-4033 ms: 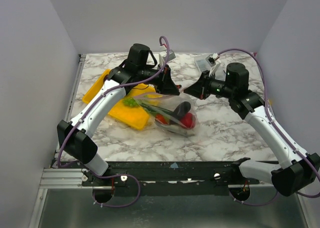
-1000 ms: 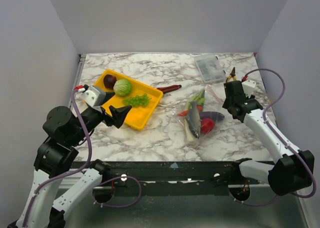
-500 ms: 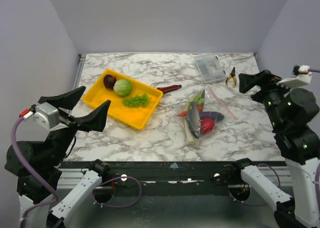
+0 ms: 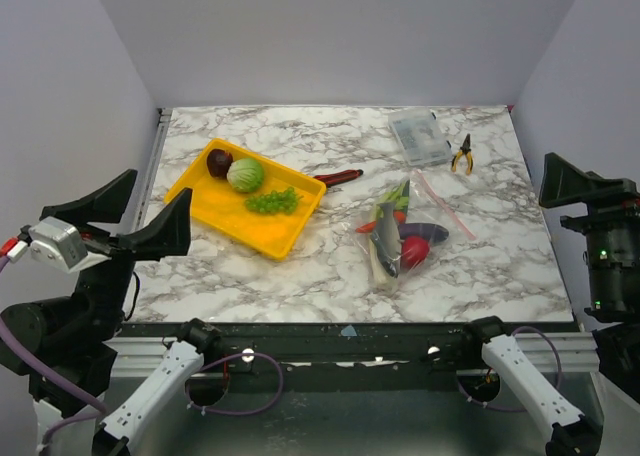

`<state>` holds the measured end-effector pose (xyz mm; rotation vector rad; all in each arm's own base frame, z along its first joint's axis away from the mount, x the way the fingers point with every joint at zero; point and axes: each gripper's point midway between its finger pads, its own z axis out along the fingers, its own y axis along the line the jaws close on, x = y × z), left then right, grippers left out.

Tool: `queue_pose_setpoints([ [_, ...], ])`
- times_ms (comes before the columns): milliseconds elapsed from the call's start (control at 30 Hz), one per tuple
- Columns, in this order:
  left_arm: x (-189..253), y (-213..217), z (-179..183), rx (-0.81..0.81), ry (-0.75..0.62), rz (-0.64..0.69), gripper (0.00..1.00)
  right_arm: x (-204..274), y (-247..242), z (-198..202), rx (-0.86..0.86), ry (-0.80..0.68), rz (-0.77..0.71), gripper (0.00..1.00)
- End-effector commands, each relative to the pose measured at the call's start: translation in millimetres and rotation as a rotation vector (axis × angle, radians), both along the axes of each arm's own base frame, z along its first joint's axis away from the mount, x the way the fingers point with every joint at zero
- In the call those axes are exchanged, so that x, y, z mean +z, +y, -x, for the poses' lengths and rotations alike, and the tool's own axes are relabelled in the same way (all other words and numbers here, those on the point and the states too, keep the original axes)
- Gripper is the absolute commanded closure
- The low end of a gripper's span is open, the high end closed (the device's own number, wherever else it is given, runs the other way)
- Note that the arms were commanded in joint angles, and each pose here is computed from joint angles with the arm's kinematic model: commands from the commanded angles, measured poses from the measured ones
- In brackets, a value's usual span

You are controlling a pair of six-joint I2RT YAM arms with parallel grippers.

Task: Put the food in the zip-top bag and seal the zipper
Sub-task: Reset both arms

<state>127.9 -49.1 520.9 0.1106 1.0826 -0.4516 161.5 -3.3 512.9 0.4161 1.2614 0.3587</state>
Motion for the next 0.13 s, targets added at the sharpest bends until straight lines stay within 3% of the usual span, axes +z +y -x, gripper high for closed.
queue_pose_setpoints([
  [0,10.2,14.3,7.4,0.051,-0.047,0.035,0.01,-8.4,-8.9,2.1,-0.048,0.014,0.025,0.00],
  [100,10.2,14.6,7.4,0.053,-0.045,0.034,0.01,-8.9,-8.9,5.1,-0.044,0.005,0.028,0.00],
])
